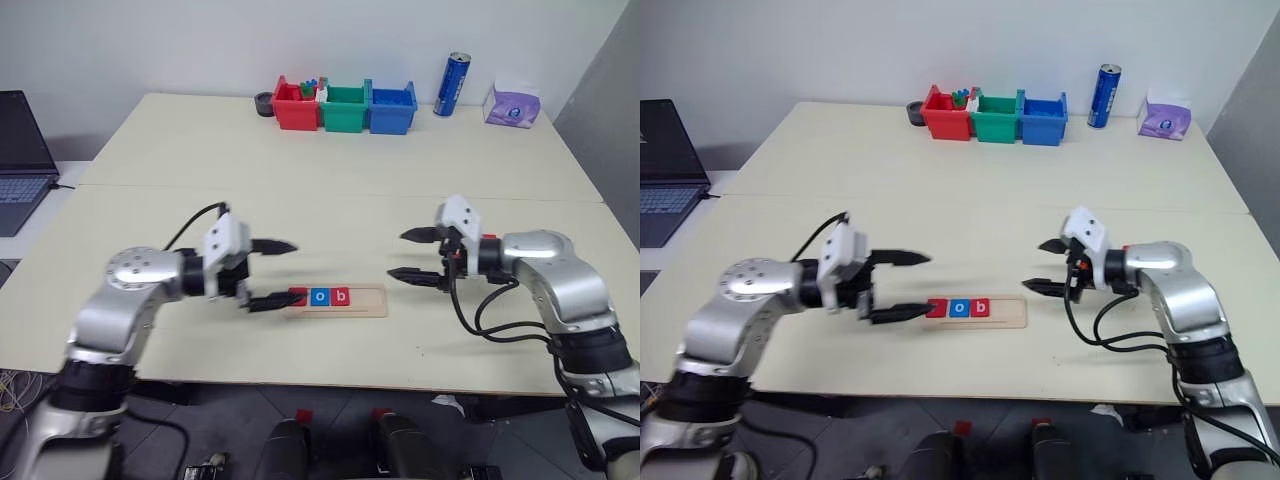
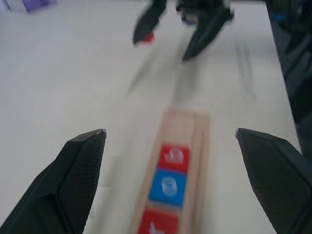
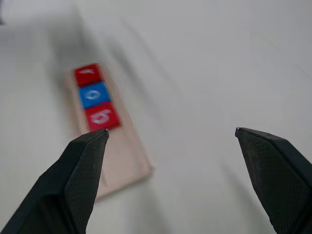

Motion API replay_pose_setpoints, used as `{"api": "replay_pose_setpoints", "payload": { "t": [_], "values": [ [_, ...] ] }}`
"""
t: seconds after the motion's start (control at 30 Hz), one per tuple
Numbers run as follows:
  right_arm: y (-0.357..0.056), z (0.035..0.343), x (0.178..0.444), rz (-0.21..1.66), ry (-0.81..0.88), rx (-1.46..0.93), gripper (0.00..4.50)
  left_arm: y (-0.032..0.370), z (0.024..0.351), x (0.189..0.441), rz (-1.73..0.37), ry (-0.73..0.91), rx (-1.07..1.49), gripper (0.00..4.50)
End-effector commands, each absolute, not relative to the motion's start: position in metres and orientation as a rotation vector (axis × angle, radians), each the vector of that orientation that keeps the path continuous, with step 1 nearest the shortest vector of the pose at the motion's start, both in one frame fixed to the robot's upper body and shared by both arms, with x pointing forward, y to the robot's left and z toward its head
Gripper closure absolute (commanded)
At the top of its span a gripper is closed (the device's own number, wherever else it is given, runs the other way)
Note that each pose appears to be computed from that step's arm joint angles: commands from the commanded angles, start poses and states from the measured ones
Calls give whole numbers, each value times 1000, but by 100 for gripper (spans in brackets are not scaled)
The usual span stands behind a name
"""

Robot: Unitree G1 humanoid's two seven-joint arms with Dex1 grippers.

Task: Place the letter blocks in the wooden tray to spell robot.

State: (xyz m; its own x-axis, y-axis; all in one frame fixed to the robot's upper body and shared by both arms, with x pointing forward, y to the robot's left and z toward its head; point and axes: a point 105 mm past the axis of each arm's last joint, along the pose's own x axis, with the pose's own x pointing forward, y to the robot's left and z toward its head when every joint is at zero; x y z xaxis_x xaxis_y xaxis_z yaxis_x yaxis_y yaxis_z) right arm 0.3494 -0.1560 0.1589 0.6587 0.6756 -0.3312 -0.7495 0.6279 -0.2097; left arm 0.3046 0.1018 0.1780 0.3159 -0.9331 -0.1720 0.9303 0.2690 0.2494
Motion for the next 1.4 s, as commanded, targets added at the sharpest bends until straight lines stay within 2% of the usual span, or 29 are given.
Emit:
{"api": "replay_pose_setpoints", "payload": {
  "t": [0.03,0.27,0.37,0.77,0.87,1.1,1.27,1.4],
  "values": [
    [-218,173,378,369,148,-401,7,64,188,314,-1214,-74,323,0],
    [-257,147,404,-6,168,-285,7,20,190,326,-1231,-113,297,0],
    [-258,137,411,-44,202,-196,7,17,192,326,-1248,-119,307,0],
    [-252,114,419,-95,291,-96,7,21,186,320,-1255,-99,321,0],
    [-245,112,417,-81,297,-91,62,21,186,319,-1254,-101,320,0],
    [-234,105,408,-75,322,-70,304,22,186,316,-1253,-106,317,0],
    [-217,107,388,-35,370,-67,306,24,187,315,-1259,-105,317,0],
    [-182,106,342,89,463,-57,306,28,178,298,-1337,-66,326,0]
  ]
}}
